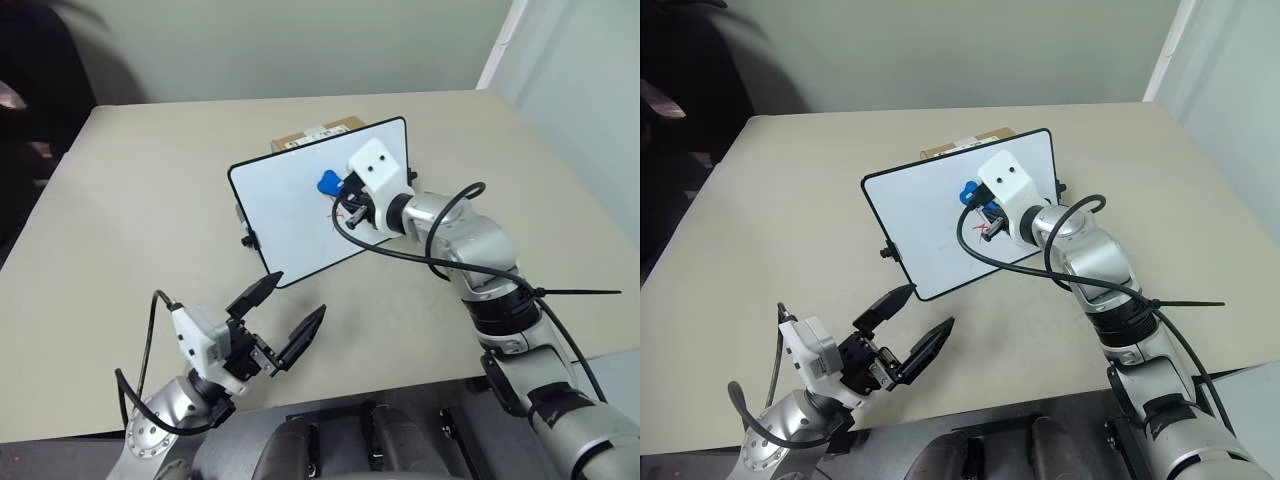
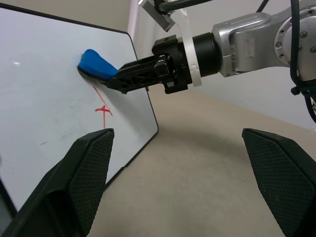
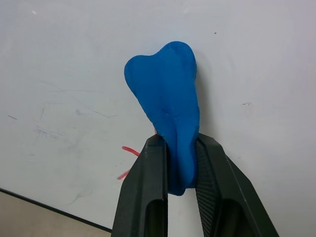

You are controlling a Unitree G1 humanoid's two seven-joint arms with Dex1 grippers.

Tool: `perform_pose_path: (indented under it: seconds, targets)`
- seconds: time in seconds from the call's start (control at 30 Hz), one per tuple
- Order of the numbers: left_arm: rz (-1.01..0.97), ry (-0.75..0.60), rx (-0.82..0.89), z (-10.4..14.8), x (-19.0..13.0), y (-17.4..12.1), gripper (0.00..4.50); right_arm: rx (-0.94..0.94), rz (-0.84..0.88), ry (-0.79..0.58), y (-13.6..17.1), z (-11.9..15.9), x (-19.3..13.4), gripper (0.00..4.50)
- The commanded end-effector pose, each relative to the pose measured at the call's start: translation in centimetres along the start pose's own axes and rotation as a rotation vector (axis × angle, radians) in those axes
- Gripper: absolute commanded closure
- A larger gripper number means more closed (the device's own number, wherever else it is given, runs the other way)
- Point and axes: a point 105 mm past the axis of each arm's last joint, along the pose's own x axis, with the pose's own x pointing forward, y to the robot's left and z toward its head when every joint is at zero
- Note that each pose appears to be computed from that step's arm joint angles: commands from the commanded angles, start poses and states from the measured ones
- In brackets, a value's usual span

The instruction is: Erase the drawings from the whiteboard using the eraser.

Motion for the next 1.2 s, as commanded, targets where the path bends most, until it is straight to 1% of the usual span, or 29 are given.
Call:
perform_pose_path:
  seconds: [0.03, 0.33, 0.53, 0.6, 0.8, 0.87, 1.07, 1.1, 1.2]
  targets:
    - [0.001, -0.025, 0.016, 0.5, 0.1, -0.3, 0.00, -0.002, -0.011, 0.086, -0.1, -2.1, 0.2, 4.05]
    - [0.014, -0.035, 0.013, 0.6, -0.1, -0.3, 0.00, 0.036, 0.011, 0.208, 0.4, -5.8, -0.2, 4.05]
    - [0.017, -0.040, 0.009, 0.6, -0.1, -0.3, 0.00, 0.036, 0.010, 0.229, 0.2, -6.2, -0.2, 4.05]
    - [0.017, -0.041, 0.009, 0.7, -0.1, -0.4, 0.00, 0.028, 0.011, 0.216, 0.1, -5.7, -0.2, 4.05]
    - [0.022, -0.043, 0.012, 0.7, -0.2, -0.2, 0.00, -0.006, 0.063, 0.048, 1.1, -1.0, -0.1, 4.05]
    - [0.022, -0.043, 0.014, 0.7, -0.2, -0.3, 0.00, -0.025, 0.084, 0.025, 1.6, -0.2, 0.0, 4.05]
    - [0.031, -0.044, 0.019, 0.9, -0.5, -0.4, 0.00, -0.044, 0.112, -0.010, 2.3, 0.9, 0.2, 4.05]
    - [0.033, -0.045, 0.019, 0.9, -0.5, -0.3, 0.00, -0.044, 0.114, -0.006, 2.3, 0.7, 0.3, 4.05]
    - [0.036, -0.045, 0.021, 1.1, -0.7, -0.3, 0.00, -0.039, 0.102, 0.051, 2.2, -1.1, 0.9, 4.05]
